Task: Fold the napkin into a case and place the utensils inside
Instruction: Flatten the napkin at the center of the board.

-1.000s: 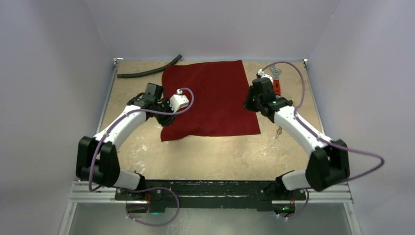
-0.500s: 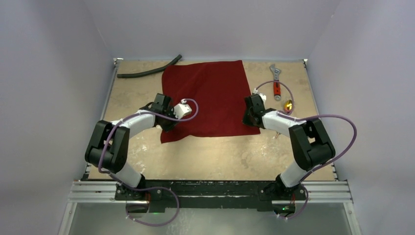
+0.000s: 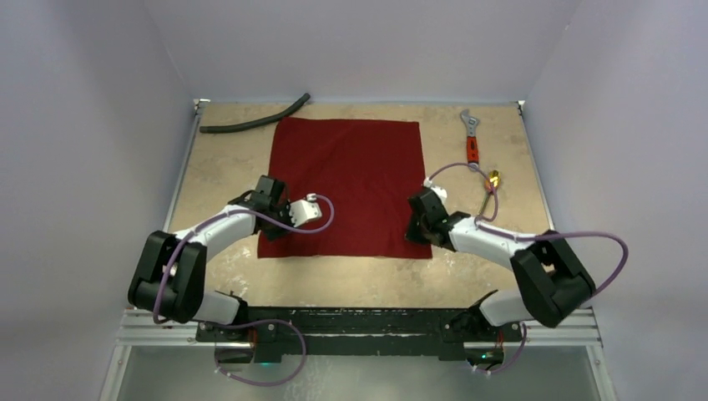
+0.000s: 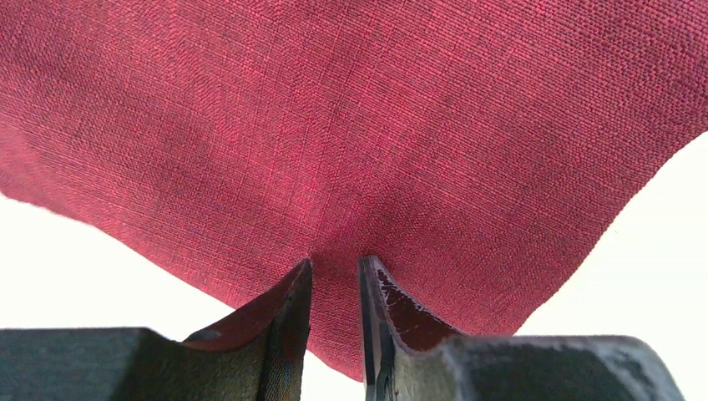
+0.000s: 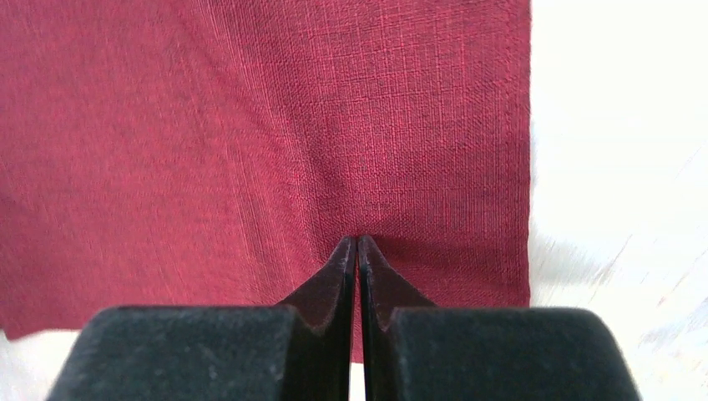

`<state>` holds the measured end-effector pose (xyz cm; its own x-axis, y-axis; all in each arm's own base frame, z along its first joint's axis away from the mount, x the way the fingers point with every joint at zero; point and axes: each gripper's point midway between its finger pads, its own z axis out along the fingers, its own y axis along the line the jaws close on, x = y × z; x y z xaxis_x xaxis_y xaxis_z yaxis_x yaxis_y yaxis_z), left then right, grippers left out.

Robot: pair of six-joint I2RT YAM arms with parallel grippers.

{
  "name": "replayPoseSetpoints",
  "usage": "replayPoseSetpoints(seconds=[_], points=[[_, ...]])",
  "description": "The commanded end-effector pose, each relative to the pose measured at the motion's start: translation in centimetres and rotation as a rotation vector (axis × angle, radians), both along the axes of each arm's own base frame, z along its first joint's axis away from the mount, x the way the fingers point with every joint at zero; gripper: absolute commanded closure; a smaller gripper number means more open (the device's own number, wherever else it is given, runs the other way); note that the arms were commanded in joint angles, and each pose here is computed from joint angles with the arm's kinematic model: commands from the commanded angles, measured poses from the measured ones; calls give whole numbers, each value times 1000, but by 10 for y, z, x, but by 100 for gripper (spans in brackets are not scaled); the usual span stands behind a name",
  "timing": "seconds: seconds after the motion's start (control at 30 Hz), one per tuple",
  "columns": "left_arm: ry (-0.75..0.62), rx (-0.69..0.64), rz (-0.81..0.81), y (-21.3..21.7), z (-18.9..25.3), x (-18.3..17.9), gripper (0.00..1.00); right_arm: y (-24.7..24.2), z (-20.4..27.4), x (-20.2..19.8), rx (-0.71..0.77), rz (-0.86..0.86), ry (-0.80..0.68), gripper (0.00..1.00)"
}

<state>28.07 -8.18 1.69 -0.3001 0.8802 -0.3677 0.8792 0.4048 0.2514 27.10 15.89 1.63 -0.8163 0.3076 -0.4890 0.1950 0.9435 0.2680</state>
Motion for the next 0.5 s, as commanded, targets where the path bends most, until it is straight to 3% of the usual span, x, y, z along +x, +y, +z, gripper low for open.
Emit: replayPoseSetpoints(seconds=[0.0, 0.17, 0.33, 0.47], points=[[139, 43, -70, 14, -3, -54, 74, -8, -17, -71, 6, -23, 174, 94], [155, -6, -95, 13, 7, -82, 73, -25, 5, -89, 12, -58, 144, 95], [-8, -29, -22, 11, 44, -48, 57, -16, 40, -79, 70, -48, 77, 86], [0, -83, -30, 0, 75, -36, 55, -13, 58, -78, 69, -34, 83, 74]])
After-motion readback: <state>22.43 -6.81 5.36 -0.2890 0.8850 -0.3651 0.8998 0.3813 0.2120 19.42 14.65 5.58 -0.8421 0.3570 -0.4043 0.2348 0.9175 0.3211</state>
